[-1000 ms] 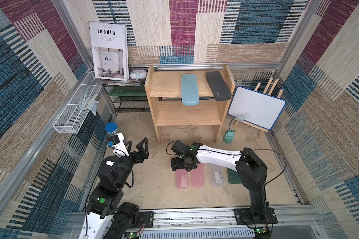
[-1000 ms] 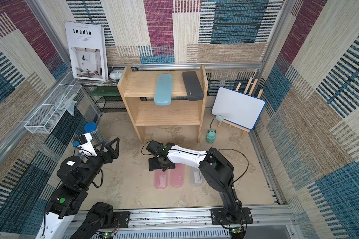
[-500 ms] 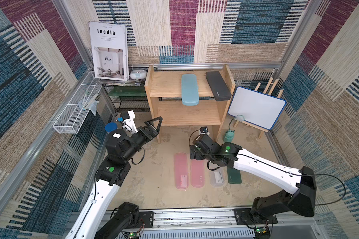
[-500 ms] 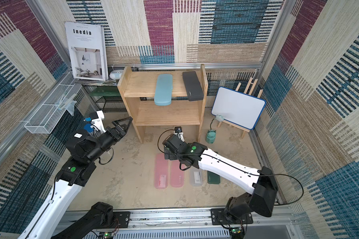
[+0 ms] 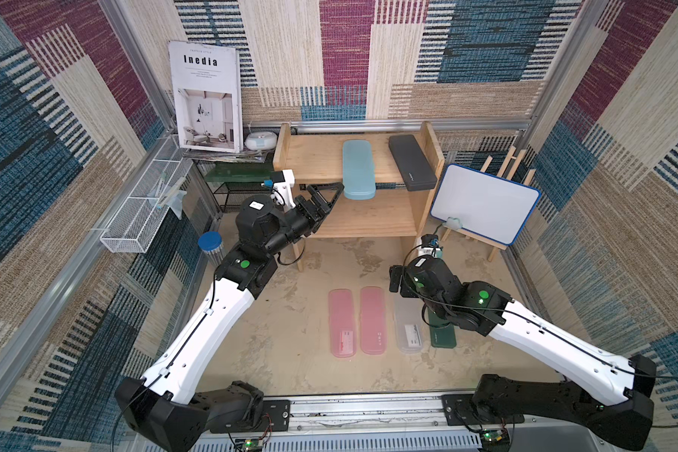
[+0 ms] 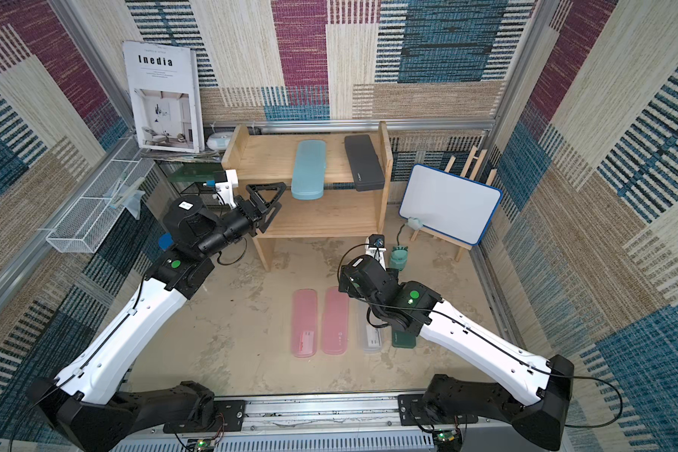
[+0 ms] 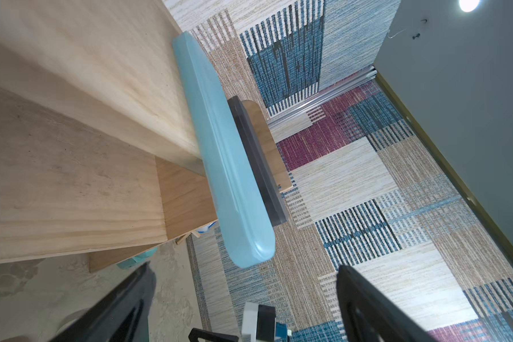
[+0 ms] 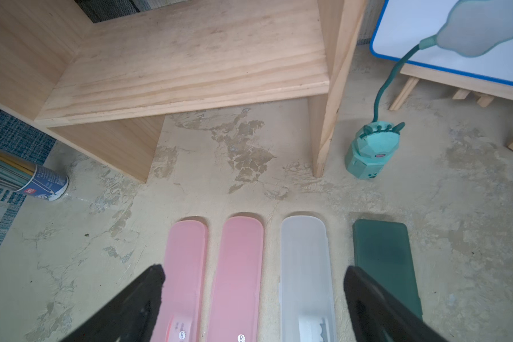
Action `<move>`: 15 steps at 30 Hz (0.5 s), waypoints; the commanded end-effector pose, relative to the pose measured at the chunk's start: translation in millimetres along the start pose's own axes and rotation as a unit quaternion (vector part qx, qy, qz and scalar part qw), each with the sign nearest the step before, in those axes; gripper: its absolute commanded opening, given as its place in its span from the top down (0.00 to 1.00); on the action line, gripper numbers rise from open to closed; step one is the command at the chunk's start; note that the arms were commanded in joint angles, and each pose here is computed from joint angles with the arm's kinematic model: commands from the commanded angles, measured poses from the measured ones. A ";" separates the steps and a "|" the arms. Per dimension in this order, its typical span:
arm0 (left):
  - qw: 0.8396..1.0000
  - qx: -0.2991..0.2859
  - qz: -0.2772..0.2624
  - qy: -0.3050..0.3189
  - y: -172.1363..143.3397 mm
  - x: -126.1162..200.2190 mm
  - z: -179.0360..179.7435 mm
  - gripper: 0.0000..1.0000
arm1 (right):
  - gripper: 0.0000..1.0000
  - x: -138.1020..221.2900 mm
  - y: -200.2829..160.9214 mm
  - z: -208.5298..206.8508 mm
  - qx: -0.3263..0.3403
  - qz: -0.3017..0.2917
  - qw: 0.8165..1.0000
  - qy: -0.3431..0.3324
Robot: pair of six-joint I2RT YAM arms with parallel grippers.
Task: Remove the pencil cases from the shelf
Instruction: Pick up the pencil case from the shelf.
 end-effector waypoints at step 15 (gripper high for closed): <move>0.999 0.022 0.025 -0.006 -4.8 -54.1 1.0 0.39 | 0.01 13.7 2.5 -23.9 -0.002 -0.008 1.000 -0.022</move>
Point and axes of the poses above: each gripper's point midway between its finger pads, its own x axis back along the fingers, its own z axis along the line the jaws close on, y = z × x, the point moved 6 cm from there along x, back along the fingers, and after that the axes turned 12 degrees about x, right-handed, at the moved point
